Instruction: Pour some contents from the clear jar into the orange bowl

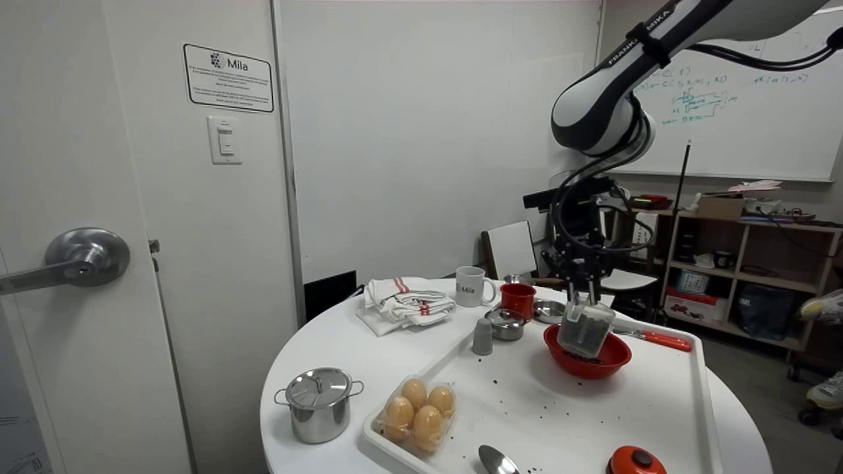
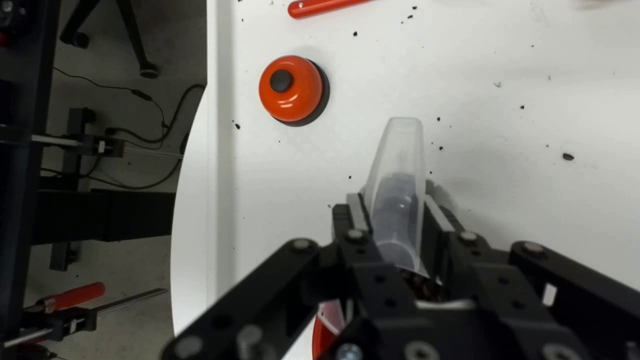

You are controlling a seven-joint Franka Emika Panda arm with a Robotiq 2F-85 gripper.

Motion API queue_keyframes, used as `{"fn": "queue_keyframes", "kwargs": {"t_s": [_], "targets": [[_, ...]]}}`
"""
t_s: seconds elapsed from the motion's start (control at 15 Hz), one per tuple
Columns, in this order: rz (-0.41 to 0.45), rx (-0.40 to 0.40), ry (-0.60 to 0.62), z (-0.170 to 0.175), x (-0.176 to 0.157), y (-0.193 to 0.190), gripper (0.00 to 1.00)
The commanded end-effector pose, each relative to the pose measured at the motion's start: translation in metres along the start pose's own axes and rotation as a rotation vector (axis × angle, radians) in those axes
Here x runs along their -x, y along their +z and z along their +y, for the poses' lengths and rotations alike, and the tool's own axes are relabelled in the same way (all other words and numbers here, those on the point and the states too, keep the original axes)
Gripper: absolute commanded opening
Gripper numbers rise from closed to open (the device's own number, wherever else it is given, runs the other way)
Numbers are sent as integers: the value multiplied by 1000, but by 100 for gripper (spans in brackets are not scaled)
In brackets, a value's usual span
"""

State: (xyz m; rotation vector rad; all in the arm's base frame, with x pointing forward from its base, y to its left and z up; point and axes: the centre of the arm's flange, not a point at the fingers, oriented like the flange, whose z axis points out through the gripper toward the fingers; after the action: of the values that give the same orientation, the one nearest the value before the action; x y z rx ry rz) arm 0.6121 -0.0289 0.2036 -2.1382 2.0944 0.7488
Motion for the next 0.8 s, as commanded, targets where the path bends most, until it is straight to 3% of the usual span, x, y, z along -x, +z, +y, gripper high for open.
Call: {"fn": "queue_keyframes", "kwargs": {"t_s": [0.0, 0.4, 0.73], "targets": [[-101, 21, -81, 9, -8, -4, 11], [-211, -25, -160, 32, -37, -11, 11], [-255, -38, -247, 45, -54, -12, 11]]}}
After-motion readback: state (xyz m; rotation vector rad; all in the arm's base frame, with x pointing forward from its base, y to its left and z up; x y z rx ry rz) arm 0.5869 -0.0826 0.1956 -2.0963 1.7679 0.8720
